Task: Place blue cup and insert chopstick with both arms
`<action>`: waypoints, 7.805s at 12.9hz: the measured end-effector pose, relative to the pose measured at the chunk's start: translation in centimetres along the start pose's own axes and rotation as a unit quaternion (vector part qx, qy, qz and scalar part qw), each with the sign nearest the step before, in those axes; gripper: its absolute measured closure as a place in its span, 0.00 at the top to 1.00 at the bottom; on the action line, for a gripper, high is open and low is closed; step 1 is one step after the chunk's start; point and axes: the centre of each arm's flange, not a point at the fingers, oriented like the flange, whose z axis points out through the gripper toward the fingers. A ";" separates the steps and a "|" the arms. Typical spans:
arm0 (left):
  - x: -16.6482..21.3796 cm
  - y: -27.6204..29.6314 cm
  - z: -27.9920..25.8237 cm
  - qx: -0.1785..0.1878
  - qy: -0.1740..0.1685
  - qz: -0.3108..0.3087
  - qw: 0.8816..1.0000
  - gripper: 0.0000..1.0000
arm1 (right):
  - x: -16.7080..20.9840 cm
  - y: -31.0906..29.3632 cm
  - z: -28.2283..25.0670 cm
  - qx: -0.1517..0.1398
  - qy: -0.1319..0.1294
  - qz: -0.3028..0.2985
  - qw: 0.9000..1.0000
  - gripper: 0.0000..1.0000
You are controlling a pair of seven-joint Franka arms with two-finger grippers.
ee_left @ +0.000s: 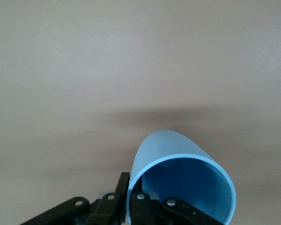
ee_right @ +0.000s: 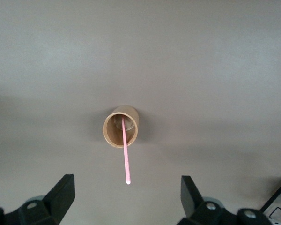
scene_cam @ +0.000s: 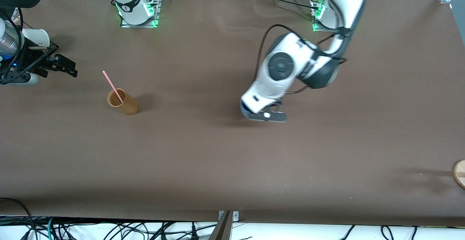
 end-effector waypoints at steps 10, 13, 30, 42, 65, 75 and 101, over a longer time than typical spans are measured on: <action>-5.1 12.1 10.0 -0.013 0.007 -0.066 0.998 0.05 | 0.0 -0.1 0.0 0.000 0.000 -0.001 1.000 1.00; -5.0 12.4 11.3 -0.013 0.007 -0.067 0.998 0.05 | 0.0 -0.3 0.0 0.000 0.001 -0.002 1.000 1.00; 6.0 -3.4 -9.9 -0.056 0.064 -0.088 0.992 1.00 | 0.4 -2.5 13.2 -0.003 -0.106 -0.019 0.994 1.00; 6.8 -37.8 -23.8 -0.016 0.022 -0.050 0.998 1.00 | -3.4 -4.2 23.9 -0.034 -0.101 -0.056 0.993 0.45; -2.5 -42.9 -24.1 0.006 -0.026 -0.031 0.999 1.00 | -3.9 -21.9 2.6 -0.015 -0.138 -0.036 0.990 0.08; -1.4 -42.7 -24.5 0.006 -0.013 -0.029 0.999 1.00 | -1.9 -39.3 10.2 0.061 -0.151 0.081 0.983 0.08; -1.2 -42.9 -24.3 0.006 -0.016 -0.030 0.999 1.00 | 6.9 -9.5 1.5 0.018 -0.046 -0.009 0.999 1.00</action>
